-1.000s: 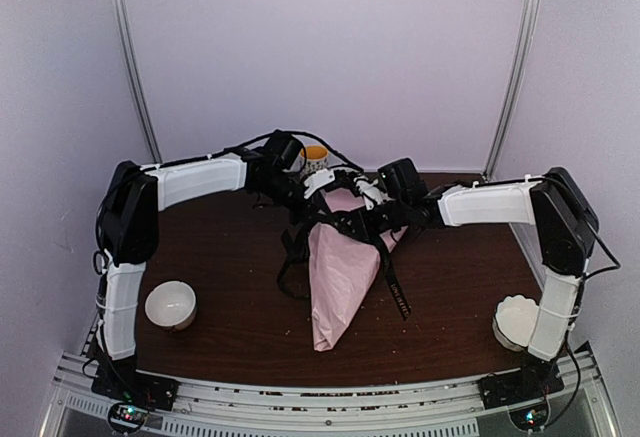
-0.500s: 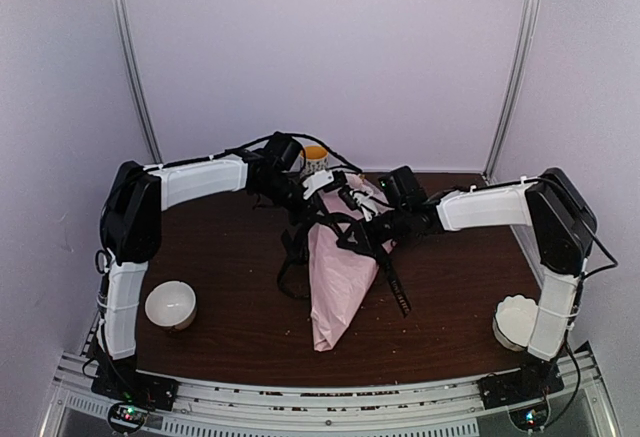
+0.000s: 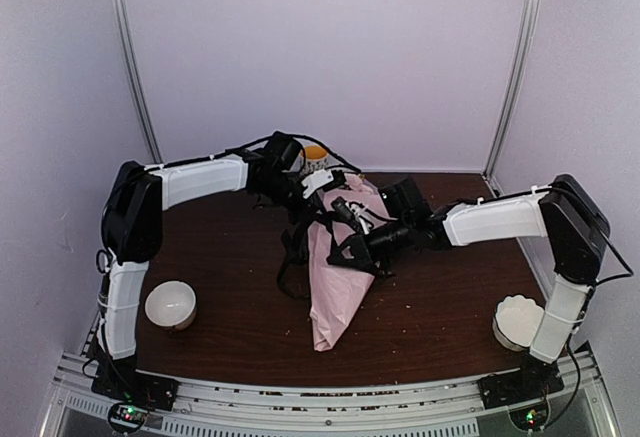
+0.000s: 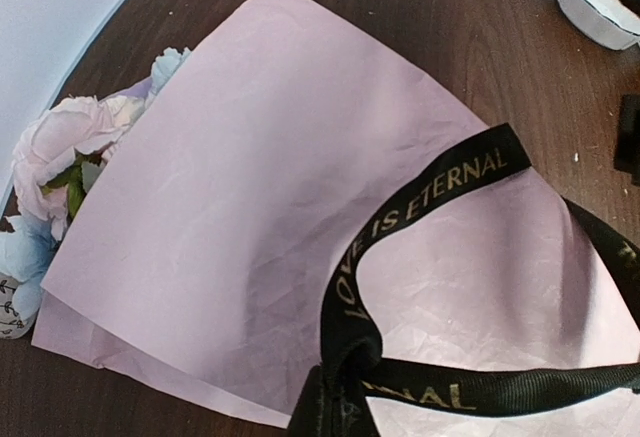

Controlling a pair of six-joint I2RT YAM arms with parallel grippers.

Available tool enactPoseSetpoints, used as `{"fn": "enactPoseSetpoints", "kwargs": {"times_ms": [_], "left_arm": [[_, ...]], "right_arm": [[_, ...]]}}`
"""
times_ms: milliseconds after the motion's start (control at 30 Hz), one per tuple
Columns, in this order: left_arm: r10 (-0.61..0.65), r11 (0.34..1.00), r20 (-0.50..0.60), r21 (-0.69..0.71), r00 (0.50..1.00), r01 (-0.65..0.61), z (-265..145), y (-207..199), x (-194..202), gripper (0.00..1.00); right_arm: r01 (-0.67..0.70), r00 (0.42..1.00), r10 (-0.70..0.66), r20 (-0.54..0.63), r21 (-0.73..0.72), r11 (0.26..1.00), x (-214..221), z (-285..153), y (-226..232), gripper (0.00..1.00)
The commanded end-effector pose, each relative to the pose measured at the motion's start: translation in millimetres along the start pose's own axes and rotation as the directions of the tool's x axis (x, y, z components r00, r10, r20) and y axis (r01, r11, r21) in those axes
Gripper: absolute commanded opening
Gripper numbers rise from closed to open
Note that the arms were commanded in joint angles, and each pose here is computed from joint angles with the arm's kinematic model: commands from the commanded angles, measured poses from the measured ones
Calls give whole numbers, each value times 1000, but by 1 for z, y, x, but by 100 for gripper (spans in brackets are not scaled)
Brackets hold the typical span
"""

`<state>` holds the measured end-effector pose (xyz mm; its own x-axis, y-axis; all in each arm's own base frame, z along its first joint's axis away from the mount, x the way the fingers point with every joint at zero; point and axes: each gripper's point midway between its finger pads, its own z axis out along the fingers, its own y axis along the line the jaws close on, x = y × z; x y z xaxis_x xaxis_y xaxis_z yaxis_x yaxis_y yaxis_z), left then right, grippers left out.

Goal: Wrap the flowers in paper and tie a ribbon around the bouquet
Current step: Cross the ribbon over the folded bouquet.

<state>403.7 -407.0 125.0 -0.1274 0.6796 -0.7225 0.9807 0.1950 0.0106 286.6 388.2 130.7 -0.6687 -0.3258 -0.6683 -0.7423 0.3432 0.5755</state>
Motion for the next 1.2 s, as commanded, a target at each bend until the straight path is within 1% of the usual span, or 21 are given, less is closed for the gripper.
{"fn": "enactPoseSetpoints", "kwargs": {"times_ms": [0, 133, 200, 267, 333, 400, 433, 467, 500, 567, 600, 733, 800, 867, 900, 933, 967, 1033, 1167], "left_arm": [[-2, 999, 20, -45, 1000, 3, 0, 16, -5, 0], [-7, 998, 9, -57, 1000, 8, 0, 18, -2, 0], [-6, 998, 4, -64, 1000, 7, -1, 20, -1, 0], [-10, 998, 2, -65, 1000, 10, -1, 19, 0, 0], [-12, 999, 7, -53, 1000, 12, -3, 15, -1, 0], [-11, 999, 9, -38, 1000, 11, -5, 8, -1, 0], [-8, 1000, 5, -29, 1000, 8, -5, 2, -1, 3], [0, 1000, 6, -26, 1000, 0, -8, -5, -4, 13], [6, 1000, -1, -12, 1000, -6, -7, -14, -2, 21], [20, 999, -9, 25, 1000, -20, -8, -34, -1, 35], [30, 998, -13, 54, 999, -29, -10, -48, -2, 41], [51, 983, -40, 177, 998, -43, -14, -94, 6, 57], [48, 974, -27, 223, 998, -41, -23, -108, 4, 65], [49, 964, -18, 262, 999, -43, -32, -119, 3, 75], [53, 960, -15, 278, 998, -47, -37, -123, 2, 82], [60, 955, -12, 291, 998, -54, -42, -127, 1, 86], [67, 953, -14, 296, 998, -60, -45, -129, 1, 89], [75, 960, -19, 273, 997, -67, -51, -124, 3, 89], [-31, 976, 16, 215, 999, 27, -63, -86, 8, 87]], "right_arm": [[-5, 1000, 5, 7, -32, 999, 5, -4, 14, 8], [-14, 1000, 14, -9, -42, 999, 19, -8, 25, 4], [-21, 1000, 21, -9, -43, 999, 26, -13, 31, 0], [-39, 999, 40, 4, -41, 998, 29, -18, 34, 0], [-67, 998, 67, 3, -4, 998, 32, -20, 29, 0], [-106, 994, 107, -15, 67, 992, 39, -20, 16, 0], [-121, 992, 123, -16, 93, 988, 40, -20, 11, 0], [-136, 990, 139, -15, 116, 984, 41, -21, 6, 0], [-150, 988, 154, -15, 137, 979, 43, -22, 1, 0], [-185, 982, 189, -6, 173, 967, 44, -25, -10, 0], [-202, 979, 206, -1, 187, 961, 45, -27, -15, 0], [-235, 970, 243, -8, 234, 943, 53, -29, -29, 0], [-235, 969, 246, -15, 248, 940, 56, -29, -33, 0], [-237, 967, 252, -24, 268, 934, 60, -29, -38, 0], [-235, 967, 252, -27, 275, 932, 61, -29, -40, 0], [-235, 967, 253, -28, 281, 930, 62, -30, -42, 0], [-235, 967, 253, -28, 285, 929, 62, -31, -44, 0], [-237, 966, 256, -30, 290, 927, 63, -32, -47, 0], [-233, 967, 253, -31, 292, 928, 63, -32, -48, 0]]}}
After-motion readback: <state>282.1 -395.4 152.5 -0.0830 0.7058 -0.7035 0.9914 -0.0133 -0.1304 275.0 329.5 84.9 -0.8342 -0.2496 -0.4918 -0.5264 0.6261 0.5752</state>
